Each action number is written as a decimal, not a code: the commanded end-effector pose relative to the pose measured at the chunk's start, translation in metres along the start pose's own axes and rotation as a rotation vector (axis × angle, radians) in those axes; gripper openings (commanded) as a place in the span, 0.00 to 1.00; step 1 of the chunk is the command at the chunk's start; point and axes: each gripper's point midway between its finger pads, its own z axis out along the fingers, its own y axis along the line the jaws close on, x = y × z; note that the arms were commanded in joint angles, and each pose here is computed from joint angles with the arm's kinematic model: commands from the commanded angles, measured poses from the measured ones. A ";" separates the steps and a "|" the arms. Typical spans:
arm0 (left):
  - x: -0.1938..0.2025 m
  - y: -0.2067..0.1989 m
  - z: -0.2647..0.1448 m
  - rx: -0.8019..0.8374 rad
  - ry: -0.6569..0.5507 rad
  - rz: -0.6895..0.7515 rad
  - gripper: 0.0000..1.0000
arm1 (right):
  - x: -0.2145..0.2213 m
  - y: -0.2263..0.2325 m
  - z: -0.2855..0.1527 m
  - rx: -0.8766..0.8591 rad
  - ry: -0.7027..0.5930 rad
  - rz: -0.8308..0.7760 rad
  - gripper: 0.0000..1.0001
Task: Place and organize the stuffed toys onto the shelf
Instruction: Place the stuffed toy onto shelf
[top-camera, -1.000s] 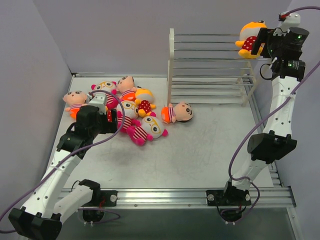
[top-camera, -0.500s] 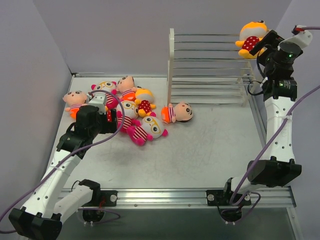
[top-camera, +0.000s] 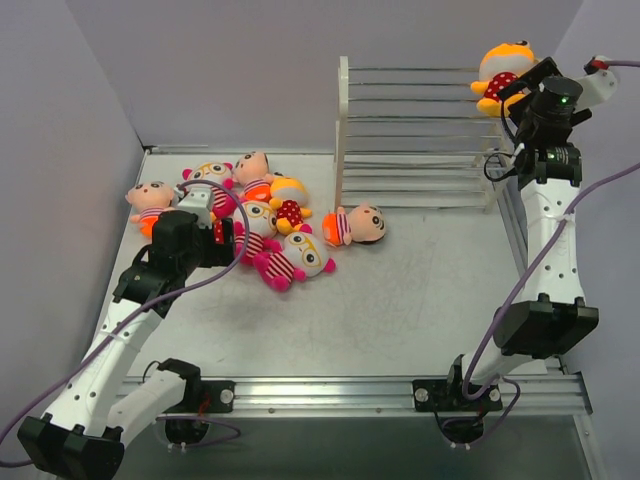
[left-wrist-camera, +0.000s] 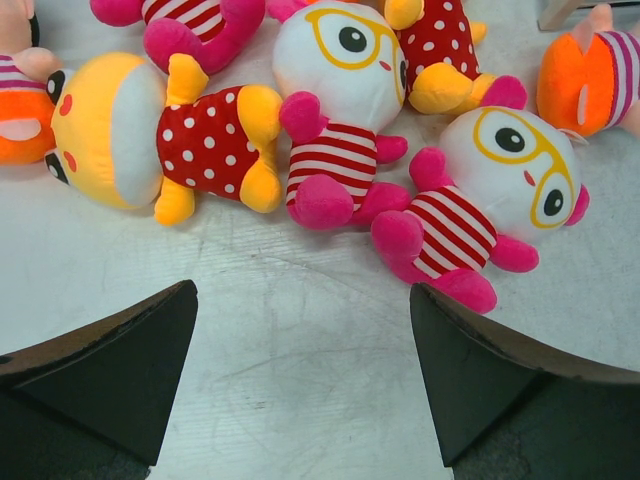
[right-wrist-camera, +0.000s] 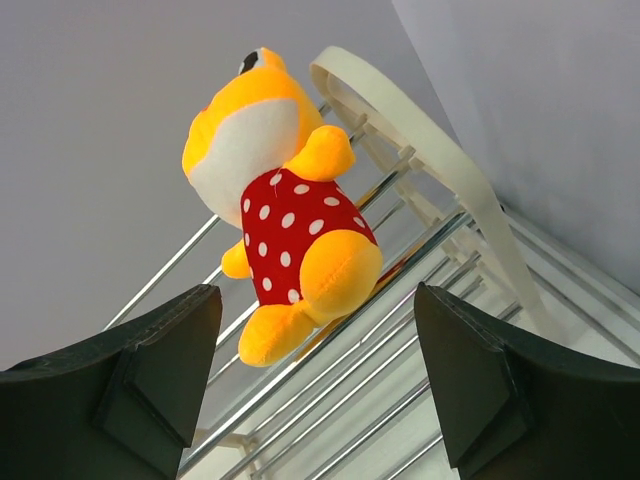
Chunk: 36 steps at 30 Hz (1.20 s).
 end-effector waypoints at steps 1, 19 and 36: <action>-0.003 0.000 -0.001 0.008 -0.012 -0.011 0.96 | -0.015 0.010 -0.001 -0.002 -0.042 0.068 0.79; -0.001 -0.002 -0.001 0.015 -0.006 -0.011 0.96 | 0.005 0.010 0.022 0.010 -0.023 0.123 0.54; 0.001 -0.003 0.000 0.018 0.002 -0.011 0.96 | 0.000 0.019 0.027 -0.062 0.004 0.052 0.00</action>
